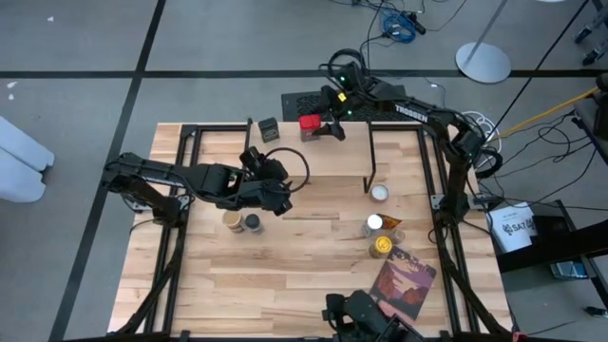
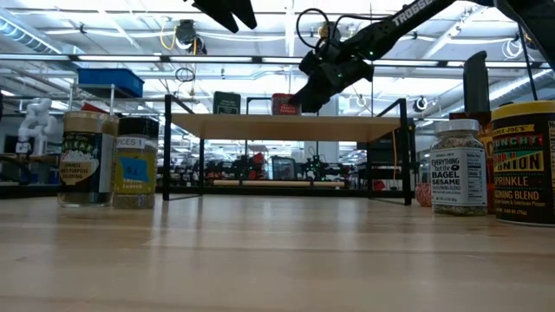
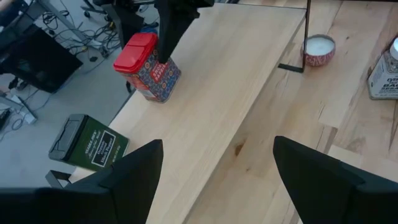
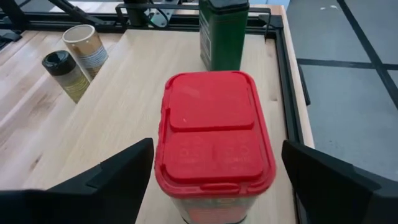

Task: Shelf spices
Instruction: Put the red spice can on the table

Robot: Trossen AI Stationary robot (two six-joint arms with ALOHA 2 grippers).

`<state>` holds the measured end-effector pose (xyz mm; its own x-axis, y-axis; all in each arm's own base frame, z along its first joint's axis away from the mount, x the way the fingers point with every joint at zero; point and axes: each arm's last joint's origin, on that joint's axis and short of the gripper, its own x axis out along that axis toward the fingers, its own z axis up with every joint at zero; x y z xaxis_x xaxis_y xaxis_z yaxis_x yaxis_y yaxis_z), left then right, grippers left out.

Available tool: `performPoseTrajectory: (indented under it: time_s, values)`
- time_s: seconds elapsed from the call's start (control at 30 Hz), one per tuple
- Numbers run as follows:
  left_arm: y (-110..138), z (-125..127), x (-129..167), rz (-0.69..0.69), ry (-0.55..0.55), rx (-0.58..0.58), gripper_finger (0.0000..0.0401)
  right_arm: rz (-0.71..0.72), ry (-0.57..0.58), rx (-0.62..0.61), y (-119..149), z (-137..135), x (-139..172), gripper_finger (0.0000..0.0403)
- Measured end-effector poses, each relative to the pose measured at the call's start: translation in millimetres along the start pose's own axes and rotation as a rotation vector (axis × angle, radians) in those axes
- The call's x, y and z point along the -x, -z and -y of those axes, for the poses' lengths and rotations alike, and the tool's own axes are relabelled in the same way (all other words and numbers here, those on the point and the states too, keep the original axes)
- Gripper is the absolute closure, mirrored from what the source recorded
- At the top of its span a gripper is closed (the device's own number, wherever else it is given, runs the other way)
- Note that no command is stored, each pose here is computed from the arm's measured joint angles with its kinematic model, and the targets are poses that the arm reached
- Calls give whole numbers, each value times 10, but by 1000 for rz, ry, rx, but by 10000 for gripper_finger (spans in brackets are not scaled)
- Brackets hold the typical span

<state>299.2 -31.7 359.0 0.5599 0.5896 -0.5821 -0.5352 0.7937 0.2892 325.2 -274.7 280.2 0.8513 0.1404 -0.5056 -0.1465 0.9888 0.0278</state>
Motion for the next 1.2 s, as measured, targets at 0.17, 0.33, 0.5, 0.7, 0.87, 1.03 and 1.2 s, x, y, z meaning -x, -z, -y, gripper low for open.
performPoseTrajectory:
  time_s: [0.17, 0.33, 0.5, 0.7, 0.87, 1.03, 1.2]
  values:
    - [1, 0, -1, -1, 0, 0, 86, -4, -3, -7, 5, -3, 0, 85]
    - [1, -1, 0, -1, 0, 0, 86, -16, -13, -18, 13, -23, -10, 104]
    - [2, -1, 0, -1, -1, -1, 86, -16, -15, -20, 8, -31, -17, 115]
    - [3, 0, -1, -2, -1, -2, 86, -16, -23, -15, -6, -57, -42, 135]
    - [2, -1, 1, -2, -1, -2, 86, -19, -26, -12, -16, -77, -62, 162]
    - [2, -1, 0, -2, -1, -3, 86, -28, -15, -14, -19, -82, -67, 187]
    - [2, -1, 0, -2, -1, -3, 86, -33, -19, -22, -14, -89, -63, 194]
